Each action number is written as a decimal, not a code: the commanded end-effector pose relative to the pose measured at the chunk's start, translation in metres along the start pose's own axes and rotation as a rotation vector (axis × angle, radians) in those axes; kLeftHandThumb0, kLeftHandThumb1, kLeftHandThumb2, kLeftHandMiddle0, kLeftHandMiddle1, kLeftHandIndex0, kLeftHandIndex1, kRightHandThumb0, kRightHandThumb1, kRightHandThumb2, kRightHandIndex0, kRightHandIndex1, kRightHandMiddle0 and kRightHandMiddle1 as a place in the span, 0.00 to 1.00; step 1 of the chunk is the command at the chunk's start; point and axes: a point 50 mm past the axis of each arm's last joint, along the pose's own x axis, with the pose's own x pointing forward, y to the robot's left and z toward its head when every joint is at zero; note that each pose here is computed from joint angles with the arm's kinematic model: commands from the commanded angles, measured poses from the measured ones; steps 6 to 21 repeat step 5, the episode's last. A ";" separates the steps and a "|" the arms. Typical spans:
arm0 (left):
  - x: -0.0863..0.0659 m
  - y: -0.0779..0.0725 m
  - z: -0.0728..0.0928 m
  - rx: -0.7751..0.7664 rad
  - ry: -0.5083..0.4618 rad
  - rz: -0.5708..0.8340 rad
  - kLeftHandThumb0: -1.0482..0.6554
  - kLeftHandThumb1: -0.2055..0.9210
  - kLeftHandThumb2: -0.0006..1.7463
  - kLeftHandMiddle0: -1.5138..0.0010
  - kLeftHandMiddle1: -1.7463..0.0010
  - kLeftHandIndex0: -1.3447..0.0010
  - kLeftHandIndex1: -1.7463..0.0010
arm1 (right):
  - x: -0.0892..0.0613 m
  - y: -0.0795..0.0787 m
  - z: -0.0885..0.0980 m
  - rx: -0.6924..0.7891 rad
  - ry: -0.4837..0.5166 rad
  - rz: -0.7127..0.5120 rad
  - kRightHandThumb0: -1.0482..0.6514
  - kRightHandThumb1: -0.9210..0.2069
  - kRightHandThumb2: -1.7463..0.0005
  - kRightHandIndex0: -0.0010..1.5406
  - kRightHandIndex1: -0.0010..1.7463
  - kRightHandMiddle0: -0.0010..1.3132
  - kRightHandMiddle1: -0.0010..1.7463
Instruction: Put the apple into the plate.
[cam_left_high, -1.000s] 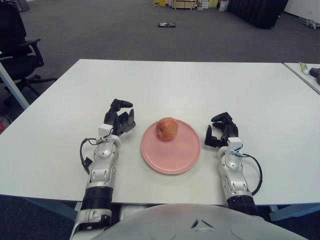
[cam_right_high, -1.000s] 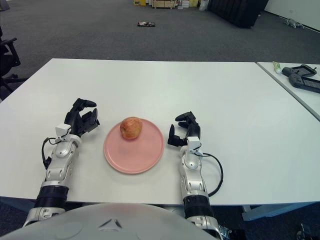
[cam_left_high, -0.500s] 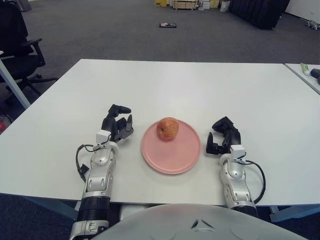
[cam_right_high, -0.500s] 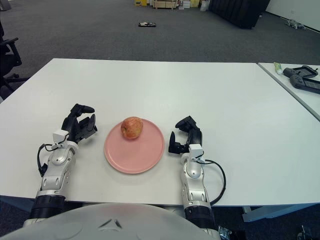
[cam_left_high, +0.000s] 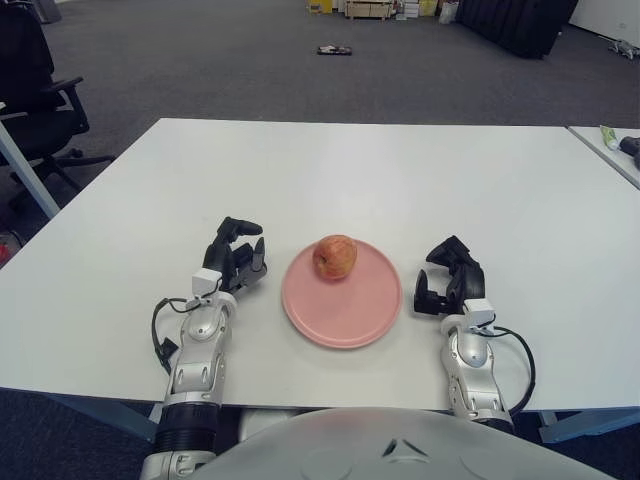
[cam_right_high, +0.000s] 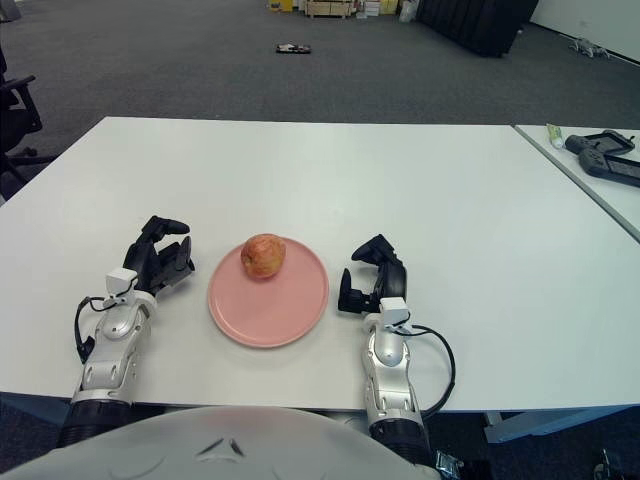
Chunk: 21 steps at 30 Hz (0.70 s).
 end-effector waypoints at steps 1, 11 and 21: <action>-0.001 -0.001 0.000 0.007 -0.012 -0.017 0.39 0.76 0.52 0.43 0.00 0.73 0.00 | -0.006 -0.004 -0.003 -0.013 0.005 -0.013 0.61 0.90 0.00 0.60 1.00 0.56 0.94; -0.002 0.000 0.002 0.014 -0.014 -0.017 0.39 0.76 0.52 0.43 0.00 0.73 0.00 | -0.009 -0.005 -0.002 -0.010 0.004 -0.019 0.61 0.90 0.00 0.60 1.00 0.56 0.93; -0.002 0.000 0.002 0.014 -0.014 -0.017 0.39 0.76 0.52 0.43 0.00 0.73 0.00 | -0.009 -0.005 -0.002 -0.010 0.004 -0.019 0.61 0.90 0.00 0.60 1.00 0.56 0.93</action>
